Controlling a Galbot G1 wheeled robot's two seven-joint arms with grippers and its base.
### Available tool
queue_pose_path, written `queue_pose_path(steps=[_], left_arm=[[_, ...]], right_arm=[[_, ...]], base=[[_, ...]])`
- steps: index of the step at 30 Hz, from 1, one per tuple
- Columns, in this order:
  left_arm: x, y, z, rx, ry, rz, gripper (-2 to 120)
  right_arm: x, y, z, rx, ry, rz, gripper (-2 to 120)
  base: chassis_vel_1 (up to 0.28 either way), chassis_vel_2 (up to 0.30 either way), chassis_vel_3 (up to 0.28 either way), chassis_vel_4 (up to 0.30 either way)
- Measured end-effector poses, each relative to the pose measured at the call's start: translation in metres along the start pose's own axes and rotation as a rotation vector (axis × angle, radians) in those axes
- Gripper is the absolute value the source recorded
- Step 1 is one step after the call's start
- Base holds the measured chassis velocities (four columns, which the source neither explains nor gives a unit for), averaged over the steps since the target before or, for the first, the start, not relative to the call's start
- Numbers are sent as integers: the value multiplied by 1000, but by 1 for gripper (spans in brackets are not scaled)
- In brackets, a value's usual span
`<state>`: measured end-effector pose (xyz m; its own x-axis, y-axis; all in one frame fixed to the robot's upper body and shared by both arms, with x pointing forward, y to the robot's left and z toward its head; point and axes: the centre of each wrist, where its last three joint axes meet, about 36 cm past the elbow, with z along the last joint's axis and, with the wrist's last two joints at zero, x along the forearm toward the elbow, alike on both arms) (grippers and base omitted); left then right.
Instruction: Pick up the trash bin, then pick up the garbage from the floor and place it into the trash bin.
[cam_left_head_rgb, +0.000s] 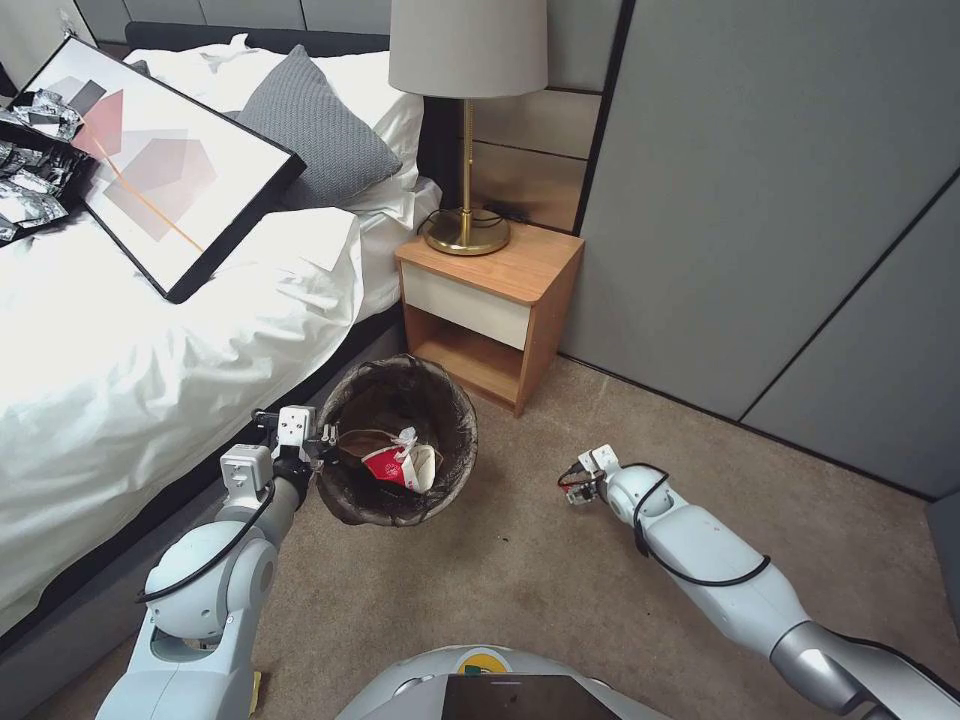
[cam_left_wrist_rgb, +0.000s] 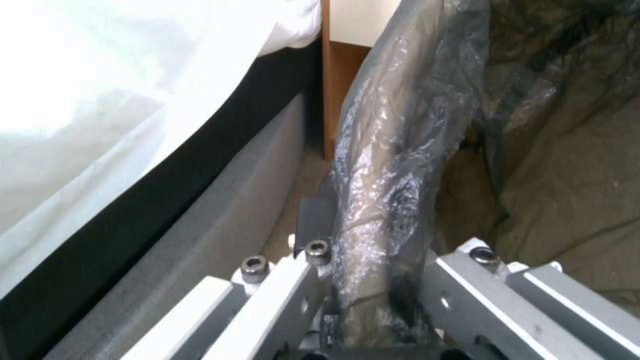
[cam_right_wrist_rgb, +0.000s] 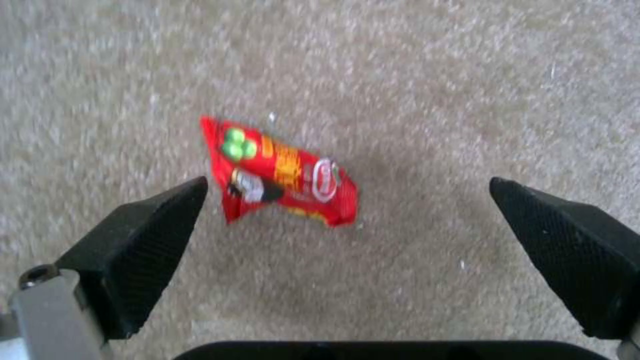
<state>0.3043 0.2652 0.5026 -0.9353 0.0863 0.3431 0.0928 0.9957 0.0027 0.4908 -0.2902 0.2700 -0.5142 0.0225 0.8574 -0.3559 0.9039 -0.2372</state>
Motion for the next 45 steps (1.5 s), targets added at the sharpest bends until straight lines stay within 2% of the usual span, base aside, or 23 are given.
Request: queue_pose_path(steps=[14, 30, 45], left_arm=[[0, 0, 0, 2, 1, -1, 0], [1, 2, 0, 4, -2, -4, 0], [-1, 2, 1, 6, 0, -3, 0]], right_arm=[[-8, -4, -1, -46, -1, 8, 100], [-18, 15, -13, -54, -8, -16, 100], [-35, 17, 1, -83, 20, 1, 100]], base=[[0, 0, 0, 0], [0, 0, 0, 0], [0, 0, 0, 0]])
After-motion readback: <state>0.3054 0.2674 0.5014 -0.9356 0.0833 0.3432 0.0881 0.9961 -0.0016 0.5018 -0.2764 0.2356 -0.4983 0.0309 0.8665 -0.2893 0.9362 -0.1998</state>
